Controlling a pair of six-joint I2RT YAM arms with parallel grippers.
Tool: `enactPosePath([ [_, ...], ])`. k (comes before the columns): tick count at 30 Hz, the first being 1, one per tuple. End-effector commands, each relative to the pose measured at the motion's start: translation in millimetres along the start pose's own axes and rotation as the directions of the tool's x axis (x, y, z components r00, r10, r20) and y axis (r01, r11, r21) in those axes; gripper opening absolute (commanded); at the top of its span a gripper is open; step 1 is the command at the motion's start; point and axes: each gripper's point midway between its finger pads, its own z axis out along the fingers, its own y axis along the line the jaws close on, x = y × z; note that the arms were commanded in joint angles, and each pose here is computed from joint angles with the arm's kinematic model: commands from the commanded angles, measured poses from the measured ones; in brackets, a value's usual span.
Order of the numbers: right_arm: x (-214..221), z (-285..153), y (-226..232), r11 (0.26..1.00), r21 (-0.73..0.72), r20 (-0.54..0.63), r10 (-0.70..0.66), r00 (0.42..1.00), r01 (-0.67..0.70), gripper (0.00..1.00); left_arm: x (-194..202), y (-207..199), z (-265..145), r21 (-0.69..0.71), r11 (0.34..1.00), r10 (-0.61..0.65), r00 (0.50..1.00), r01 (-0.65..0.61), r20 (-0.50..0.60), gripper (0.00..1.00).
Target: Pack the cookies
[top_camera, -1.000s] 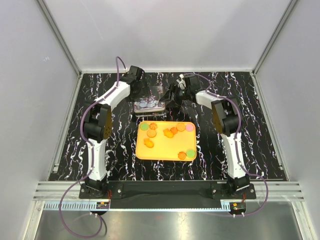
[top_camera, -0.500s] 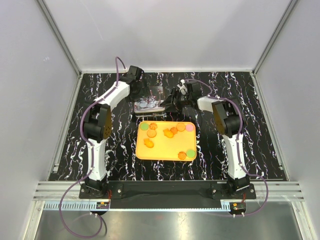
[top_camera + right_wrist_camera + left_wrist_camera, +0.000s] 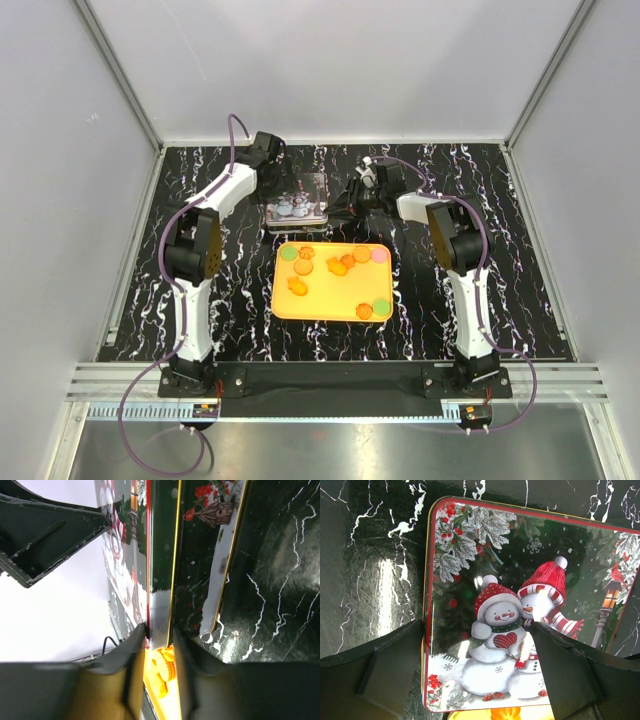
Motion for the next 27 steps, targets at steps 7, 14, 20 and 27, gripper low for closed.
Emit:
enactPosePath([
  [7, -9.2, -20.0, 35.6, 0.983, 0.085, 0.051, -0.169, 0.984, 0.164, 0.57, -2.3, -17.0, -20.7, 0.156, 0.988, 0.027, 0.998, -0.018, -0.052, 0.98],
  [14, -56.4, -35.0, 48.0, 0.983, 0.092, 0.128, -0.168, 0.978, 0.157, 0.77, -41.2, -22.9, -47.7, 0.274, 0.961, 0.029, 0.999, -0.038, 0.035, 0.99],
  [20, -82.7, -16.3, 32.1, 0.991, 0.094, 0.156, -0.112, 0.981, 0.098, 0.80, -56.9, 4.0, -32.5, 0.205, 0.978, -0.040, 0.999, 0.033, 0.032, 0.99],
  [27, -105.7, 6.3, 12.4, 0.995, 0.085, 0.192, -0.060, 0.980, 0.045, 0.81, -57.1, 3.6, 1.8, 0.234, 0.970, -0.076, 0.997, 0.071, 0.010, 0.99],
])
